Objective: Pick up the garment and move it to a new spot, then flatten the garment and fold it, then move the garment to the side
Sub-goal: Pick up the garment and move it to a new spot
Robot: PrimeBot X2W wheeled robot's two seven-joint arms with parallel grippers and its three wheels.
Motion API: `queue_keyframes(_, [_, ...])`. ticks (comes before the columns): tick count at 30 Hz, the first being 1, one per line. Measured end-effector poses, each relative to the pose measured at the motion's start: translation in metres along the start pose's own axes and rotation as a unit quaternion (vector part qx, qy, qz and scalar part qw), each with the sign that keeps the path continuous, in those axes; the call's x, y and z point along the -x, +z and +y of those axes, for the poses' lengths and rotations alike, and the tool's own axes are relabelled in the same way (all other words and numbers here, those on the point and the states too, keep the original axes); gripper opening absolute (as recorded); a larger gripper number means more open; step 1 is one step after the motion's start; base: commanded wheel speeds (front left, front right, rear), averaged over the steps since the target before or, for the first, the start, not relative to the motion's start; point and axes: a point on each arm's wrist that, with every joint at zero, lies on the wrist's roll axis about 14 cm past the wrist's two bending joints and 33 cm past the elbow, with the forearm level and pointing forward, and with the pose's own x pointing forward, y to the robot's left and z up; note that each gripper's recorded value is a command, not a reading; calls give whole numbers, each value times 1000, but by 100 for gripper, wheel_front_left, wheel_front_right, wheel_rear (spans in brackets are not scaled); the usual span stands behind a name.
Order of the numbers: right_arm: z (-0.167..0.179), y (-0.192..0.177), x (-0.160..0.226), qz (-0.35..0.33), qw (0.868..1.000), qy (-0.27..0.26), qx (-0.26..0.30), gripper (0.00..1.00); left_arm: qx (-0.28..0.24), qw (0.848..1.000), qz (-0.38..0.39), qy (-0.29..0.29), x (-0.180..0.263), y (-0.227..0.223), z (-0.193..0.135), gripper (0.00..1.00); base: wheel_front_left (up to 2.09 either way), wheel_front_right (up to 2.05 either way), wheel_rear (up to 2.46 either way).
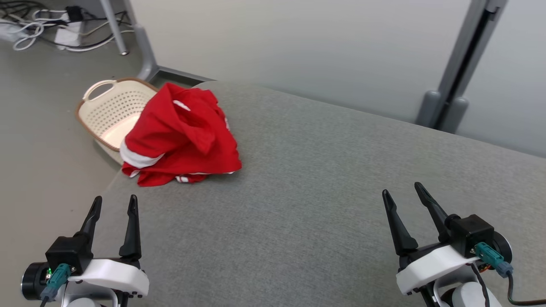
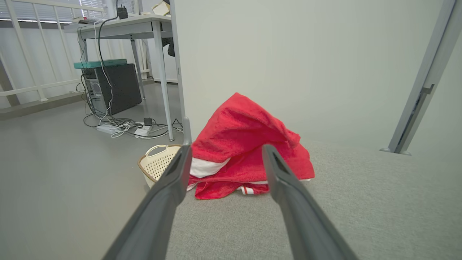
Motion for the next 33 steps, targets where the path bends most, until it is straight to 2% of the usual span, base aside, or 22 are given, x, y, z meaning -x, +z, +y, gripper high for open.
queue_keyframes(6, [15, 0, -12, 0, 1000, 26, -2, 100, 2, 1000, -1, 26, 10, 1, 15, 100, 0, 0, 0])
queue_keyframes(18, [13, -2, -17, 3, 1000, 28, -4, 100, 5, 1000, 7, 23, 3, -3, 11, 100, 0, 0, 0])
queue_keyframes(27, [-17, -6, -35, 8, 1000, 16, 2, 100, 0, 1000, 11, -17, -69, 3, -25, 100, 0, 0, 0])
queue_keyframes(31, [-42, -20, -37, 20, 1000, -4, -3, 100, -7, 998, 48, -31, -107, -16, -38, 100, 0, 0, 0])
queue_keyframes(33, [-61, -35, -34, 33, 999, -27, -13, 100, -8, 995, 91, -38, -129, -42, -48, 100, 0, 0, 0])
